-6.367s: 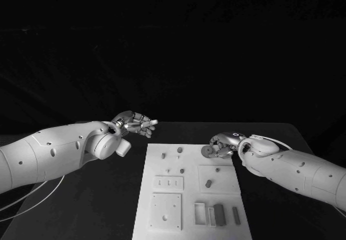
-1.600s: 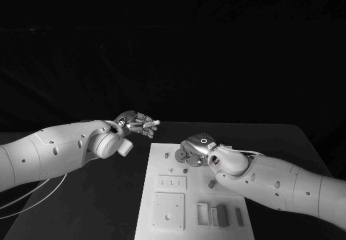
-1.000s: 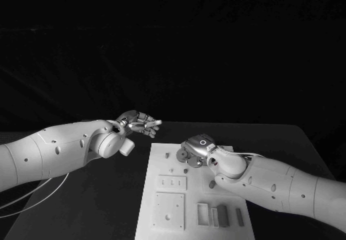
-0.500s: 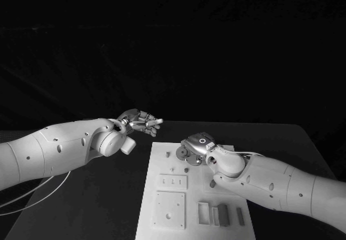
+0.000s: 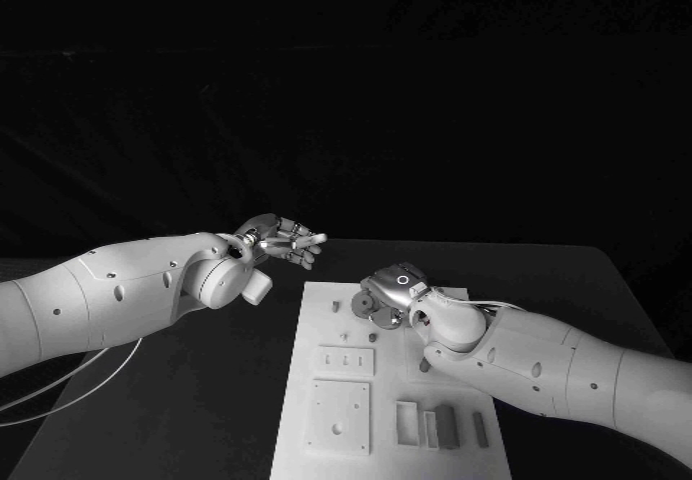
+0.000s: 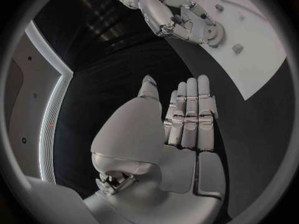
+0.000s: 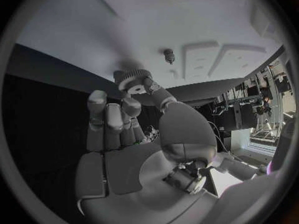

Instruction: Assemble the parts on the task board

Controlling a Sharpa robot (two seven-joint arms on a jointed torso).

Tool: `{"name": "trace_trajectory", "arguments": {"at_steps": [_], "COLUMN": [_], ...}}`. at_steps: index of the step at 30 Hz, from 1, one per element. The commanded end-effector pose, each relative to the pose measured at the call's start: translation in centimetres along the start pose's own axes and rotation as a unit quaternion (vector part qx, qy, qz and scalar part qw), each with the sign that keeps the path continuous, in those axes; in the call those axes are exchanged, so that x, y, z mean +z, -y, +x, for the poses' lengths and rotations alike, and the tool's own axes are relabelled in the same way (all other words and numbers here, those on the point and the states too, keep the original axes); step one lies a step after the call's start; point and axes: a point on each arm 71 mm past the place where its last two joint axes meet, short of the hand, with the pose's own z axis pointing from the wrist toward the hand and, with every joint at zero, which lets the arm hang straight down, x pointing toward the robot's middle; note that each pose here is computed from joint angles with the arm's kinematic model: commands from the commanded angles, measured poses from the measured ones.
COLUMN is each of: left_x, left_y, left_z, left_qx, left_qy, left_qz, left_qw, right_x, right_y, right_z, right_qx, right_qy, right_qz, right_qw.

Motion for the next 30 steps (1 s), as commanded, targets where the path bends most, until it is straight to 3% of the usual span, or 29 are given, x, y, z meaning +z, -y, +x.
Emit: {"name": "trace_trajectory", "arguments": {"at_steps": [1,30], "left_x": [0.06,0.32], "left_y": [0.31,0.39], "left_z": [0.21,0.20], "left_qx": [0.000,0.002], "left_qy": [-0.006,-0.005], "left_qz": [0.008,0.008], "left_qw": [1.000,1.000], "right_x": [0.00,0.16], "right_y": [0.12,-0.15], "right_z": [0.33,0.49], "right_qx": [-0.002,0.015], "right_qy": [-0.014,-0.024], "right_qz": [0.001,-0.001], "right_qw": [1.000,1.000]}}
